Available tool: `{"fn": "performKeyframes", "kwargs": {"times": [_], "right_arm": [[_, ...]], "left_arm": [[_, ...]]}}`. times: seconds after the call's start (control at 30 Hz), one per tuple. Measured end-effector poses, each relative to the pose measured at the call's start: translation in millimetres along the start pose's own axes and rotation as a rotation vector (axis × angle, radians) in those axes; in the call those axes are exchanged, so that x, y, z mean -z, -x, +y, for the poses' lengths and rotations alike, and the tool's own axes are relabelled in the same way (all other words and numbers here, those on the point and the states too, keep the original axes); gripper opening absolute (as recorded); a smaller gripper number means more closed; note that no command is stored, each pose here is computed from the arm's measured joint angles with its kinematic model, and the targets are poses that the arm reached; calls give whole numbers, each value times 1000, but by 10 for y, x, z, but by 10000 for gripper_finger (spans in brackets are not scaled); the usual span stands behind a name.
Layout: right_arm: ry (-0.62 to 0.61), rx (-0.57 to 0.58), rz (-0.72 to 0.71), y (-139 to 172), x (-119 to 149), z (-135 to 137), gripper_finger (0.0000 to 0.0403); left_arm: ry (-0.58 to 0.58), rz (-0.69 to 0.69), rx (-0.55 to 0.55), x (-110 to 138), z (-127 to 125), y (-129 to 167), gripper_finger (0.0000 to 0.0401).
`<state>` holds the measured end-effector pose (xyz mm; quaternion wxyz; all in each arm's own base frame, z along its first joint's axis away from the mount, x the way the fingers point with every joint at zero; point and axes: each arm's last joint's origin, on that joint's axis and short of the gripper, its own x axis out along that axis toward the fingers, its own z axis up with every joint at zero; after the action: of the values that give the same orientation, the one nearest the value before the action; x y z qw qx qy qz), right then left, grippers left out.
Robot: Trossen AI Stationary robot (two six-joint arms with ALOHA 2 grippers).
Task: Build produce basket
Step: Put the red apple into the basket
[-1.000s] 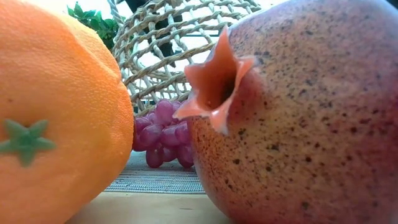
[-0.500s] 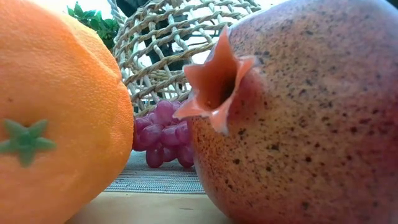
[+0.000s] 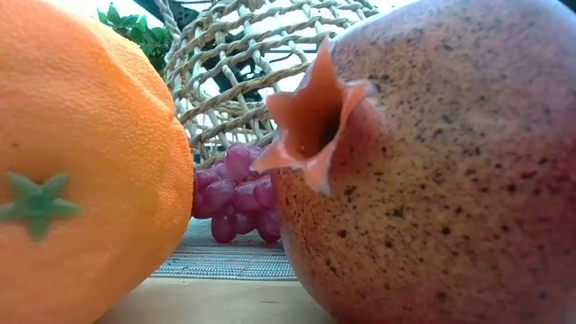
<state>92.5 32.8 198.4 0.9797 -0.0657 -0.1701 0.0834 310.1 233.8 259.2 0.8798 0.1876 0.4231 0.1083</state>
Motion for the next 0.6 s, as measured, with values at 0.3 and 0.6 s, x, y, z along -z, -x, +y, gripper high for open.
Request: {"fn": "performKeyframes", "kwargs": {"times": [0.3, 0.6], "right_arm": [[0, 0, 1, 0, 1, 0, 310], [0, 0, 1, 0, 1, 0, 310]], "left_arm": [[252, 2, 23, 256, 165, -252, 389], [290, 11, 37, 372, 119, -613, 389]]}}
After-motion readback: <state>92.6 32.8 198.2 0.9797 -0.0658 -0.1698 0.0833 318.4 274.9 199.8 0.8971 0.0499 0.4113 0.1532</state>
